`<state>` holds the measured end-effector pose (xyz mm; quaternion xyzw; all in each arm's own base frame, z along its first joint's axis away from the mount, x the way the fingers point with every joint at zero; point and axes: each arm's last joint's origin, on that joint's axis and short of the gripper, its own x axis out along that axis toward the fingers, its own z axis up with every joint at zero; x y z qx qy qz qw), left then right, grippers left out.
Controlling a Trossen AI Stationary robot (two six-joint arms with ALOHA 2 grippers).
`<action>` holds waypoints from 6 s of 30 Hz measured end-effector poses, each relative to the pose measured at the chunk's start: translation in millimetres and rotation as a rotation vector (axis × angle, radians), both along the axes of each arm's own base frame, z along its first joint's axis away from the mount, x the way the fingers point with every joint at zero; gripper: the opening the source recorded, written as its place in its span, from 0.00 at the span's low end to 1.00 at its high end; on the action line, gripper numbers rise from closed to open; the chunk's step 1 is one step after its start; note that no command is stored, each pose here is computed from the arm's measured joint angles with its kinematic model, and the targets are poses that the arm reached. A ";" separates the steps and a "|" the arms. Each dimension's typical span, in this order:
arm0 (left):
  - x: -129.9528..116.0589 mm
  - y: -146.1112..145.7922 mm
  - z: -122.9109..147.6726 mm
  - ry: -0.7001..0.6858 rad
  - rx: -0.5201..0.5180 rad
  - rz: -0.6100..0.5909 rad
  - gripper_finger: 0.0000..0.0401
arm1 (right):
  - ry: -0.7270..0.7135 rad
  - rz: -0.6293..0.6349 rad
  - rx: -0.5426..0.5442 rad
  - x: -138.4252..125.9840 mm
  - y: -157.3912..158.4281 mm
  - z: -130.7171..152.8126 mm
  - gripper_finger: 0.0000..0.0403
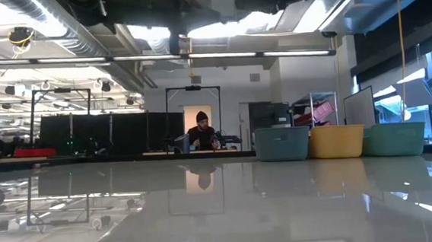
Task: Sort batteries
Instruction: Put the black battery into the yellow bin
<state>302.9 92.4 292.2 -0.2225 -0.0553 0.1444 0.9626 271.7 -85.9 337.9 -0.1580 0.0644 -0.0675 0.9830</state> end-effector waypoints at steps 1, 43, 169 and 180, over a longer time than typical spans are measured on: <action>2.5 0.1 -2.9 0.002 -0.004 0.000 0.03 | 0.002 0.008 0.012 2.3 1.9 -1.6 0.44; 25.8 -18.1 -40.9 0.173 0.036 -0.074 0.03 | 0.254 -0.006 0.359 22.8 2.6 -50.6 0.44; -12.7 13.5 -58.6 0.561 -0.117 0.037 0.48 | 0.917 -0.628 0.820 -65.7 -102.2 -137.0 0.07; -13.4 13.9 -59.4 0.572 -0.115 0.056 0.48 | 0.984 -0.642 0.870 -61.4 -106.1 -156.3 0.07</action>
